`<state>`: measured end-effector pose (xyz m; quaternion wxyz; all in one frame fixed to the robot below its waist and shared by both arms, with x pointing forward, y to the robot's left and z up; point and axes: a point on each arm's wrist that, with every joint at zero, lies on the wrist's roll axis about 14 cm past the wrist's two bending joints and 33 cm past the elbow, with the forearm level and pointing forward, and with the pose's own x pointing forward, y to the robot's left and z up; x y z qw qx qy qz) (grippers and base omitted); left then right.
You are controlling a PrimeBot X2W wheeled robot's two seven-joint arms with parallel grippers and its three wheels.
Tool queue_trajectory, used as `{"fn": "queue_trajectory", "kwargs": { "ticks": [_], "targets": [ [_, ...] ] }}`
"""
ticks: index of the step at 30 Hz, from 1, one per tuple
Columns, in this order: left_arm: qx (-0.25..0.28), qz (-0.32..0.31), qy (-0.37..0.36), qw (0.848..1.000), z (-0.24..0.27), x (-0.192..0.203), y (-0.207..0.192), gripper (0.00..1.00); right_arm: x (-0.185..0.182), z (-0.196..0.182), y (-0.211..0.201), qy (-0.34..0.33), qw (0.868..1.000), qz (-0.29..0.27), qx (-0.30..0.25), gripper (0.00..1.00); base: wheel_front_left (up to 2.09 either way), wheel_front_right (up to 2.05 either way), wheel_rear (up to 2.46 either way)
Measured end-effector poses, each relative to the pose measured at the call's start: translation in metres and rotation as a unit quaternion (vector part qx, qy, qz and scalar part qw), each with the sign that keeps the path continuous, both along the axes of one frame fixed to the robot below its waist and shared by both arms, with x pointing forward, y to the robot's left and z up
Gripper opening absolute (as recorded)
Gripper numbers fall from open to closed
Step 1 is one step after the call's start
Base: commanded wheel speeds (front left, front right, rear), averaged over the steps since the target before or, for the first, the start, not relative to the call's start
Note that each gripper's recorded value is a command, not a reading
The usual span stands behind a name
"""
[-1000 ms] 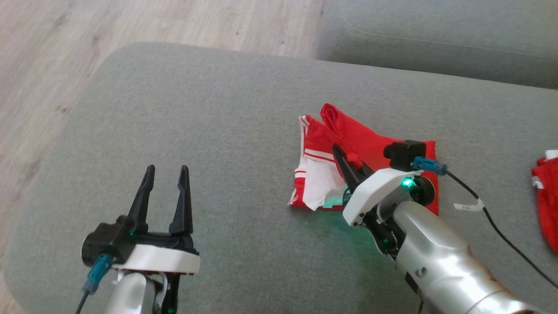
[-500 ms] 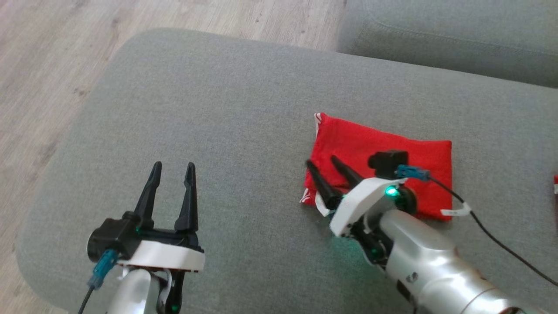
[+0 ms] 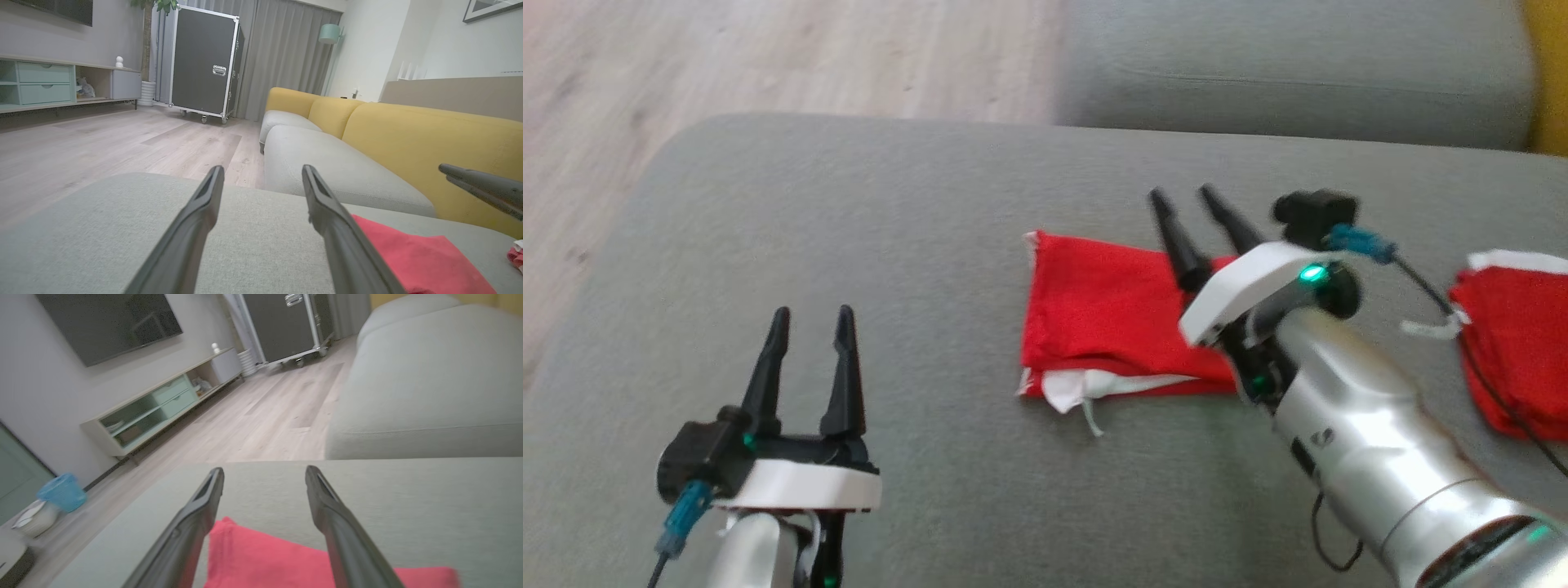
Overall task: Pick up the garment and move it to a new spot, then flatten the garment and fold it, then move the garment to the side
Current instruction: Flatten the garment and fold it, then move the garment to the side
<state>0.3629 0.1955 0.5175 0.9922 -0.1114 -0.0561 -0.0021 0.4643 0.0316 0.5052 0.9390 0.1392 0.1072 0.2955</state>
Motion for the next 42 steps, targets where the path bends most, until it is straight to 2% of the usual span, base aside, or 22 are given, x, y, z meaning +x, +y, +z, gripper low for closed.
{"fn": "queue_trajectory", "kwargs": {
  "ticks": [4,8,11,16,21,27,36,42],
  "targets": [
    [-0.002,-0.020,-0.006,1.000,0.003,0.007,-0.014,1.00,0.018,0.020,-0.053,-0.048,0.996,-0.067,-0.026,1.00,0.00,0.00,0.00],
    [-0.004,-0.039,-0.013,0.999,0.007,0.013,-0.027,1.00,0.023,0.041,-0.116,-0.108,0.983,-0.131,-0.065,1.00,0.00,0.00,0.00],
    [-0.004,-0.048,-0.021,0.999,0.013,0.017,-0.034,1.00,0.007,0.031,-0.150,-0.122,0.974,-0.166,-0.095,1.00,0.00,0.00,0.00],
    [-0.005,-0.063,-0.017,0.998,0.010,0.020,-0.045,1.00,-0.029,0.010,-0.182,-0.129,0.961,-0.212,-0.122,1.00,0.00,0.00,0.00],
    [-0.006,-0.072,-0.013,0.997,0.007,0.024,-0.052,1.00,-0.055,0.003,-0.197,-0.137,0.952,-0.240,-0.132,1.00,0.00,0.00,0.00],
    [0.002,-0.060,0.007,0.998,-0.007,0.021,-0.048,1.00,-0.076,-0.010,-0.202,-0.116,0.954,-0.255,-0.102,1.00,0.00,0.00,0.00],
    [0.000,-0.058,0.016,0.998,-0.012,0.020,-0.046,1.00,-0.073,-0.009,-0.195,-0.118,0.957,-0.248,-0.097,1.00,0.00,0.00,0.00],
    [-0.004,-0.061,0.023,0.998,-0.017,0.028,-0.048,1.00,-0.059,-0.029,-0.186,-0.092,0.963,-0.230,-0.109,1.00,0.00,0.00,0.00]
  ]
}}
